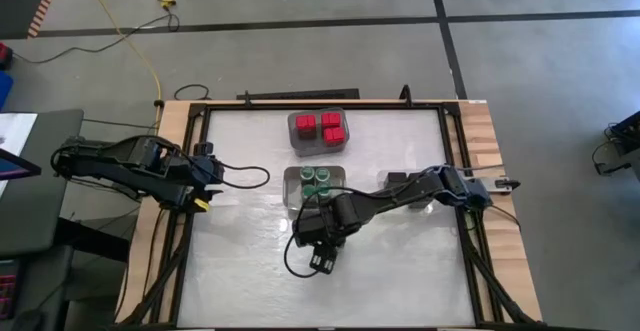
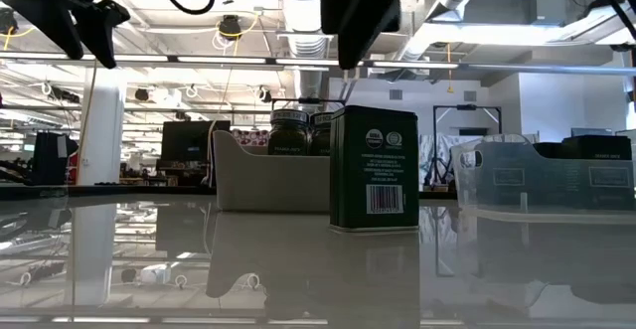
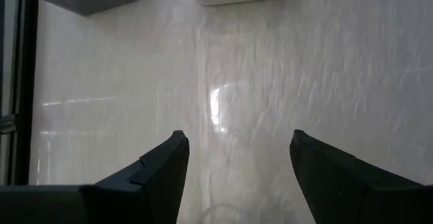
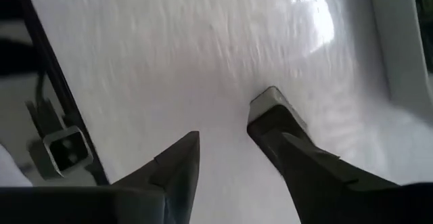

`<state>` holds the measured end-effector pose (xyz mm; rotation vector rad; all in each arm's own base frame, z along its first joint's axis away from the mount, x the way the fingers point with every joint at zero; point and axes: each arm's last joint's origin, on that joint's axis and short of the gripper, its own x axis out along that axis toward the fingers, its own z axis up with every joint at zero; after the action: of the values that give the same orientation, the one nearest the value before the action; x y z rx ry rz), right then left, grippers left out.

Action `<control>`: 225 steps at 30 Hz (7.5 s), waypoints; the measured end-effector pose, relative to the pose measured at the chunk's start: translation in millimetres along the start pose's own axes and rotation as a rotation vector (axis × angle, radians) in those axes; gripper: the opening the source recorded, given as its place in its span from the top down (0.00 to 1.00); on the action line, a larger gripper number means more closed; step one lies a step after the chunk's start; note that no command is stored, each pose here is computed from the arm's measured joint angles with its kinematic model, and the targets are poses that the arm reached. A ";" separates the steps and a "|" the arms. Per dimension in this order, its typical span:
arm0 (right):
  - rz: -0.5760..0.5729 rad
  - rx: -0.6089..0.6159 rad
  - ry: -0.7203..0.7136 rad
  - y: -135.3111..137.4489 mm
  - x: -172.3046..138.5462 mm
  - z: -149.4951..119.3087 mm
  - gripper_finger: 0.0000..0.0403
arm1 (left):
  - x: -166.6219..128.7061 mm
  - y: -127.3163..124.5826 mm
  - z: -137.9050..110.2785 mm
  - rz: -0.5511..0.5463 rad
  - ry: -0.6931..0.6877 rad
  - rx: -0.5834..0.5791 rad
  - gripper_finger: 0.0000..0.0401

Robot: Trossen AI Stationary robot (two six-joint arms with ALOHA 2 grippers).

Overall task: Sort spices by type
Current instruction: Put the black spice can into the transparent bin

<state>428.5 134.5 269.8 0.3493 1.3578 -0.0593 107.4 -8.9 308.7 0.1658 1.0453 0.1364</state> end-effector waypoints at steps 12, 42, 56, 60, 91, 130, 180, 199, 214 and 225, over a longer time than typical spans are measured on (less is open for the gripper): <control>-0.017 -0.262 0.020 -1.3 4.3 -0.8 0.42 | -0.1 0.4 0.0 0.013 -0.002 -0.068 0.38; -0.124 -0.425 0.083 -3.6 46.4 -2.6 0.42 | 0.0 0.9 -0.1 0.030 -0.002 -0.112 0.38; -0.132 -0.400 0.095 -2.9 45.7 -4.8 0.62 | -11.7 4.3 -2.0 0.038 -0.329 -0.188 0.38; -0.122 -0.375 0.088 0.5 44.4 -6.3 0.63 | -1.5 3.0 -23.7 0.028 -0.475 -0.194 0.38; -0.123 -0.231 0.061 1.4 46.4 -4.7 0.90 | 69.8 -20.4 -59.6 -0.104 -1.063 -0.070 0.38; -0.286 0.883 0.075 17.6 44.4 -36.2 0.73 | 105.5 -31.4 -75.5 -0.222 -1.111 -0.125 0.38; -0.196 1.545 -0.134 45.0 94.6 -35.1 0.09 | 105.9 -31.6 -75.7 -0.225 -1.107 -0.130 0.38; -0.238 1.586 -0.192 24.7 93.2 -21.9 0.08 | 105.9 -31.6 -75.7 -0.225 -1.107 -0.130 0.38; -0.259 1.611 -0.077 8.8 126.4 -9.5 0.16 | 106.5 -31.6 -75.6 -0.224 -1.102 -0.130 0.38; -0.275 1.631 -0.116 17.6 122.5 -13.9 0.28 | 107.1 -31.8 -75.5 -0.224 -1.095 -0.129 0.38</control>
<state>446.4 174.6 153.3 1.4594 0.9547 -1.4311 96.0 -14.3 174.4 -0.0097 -0.0425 -0.0939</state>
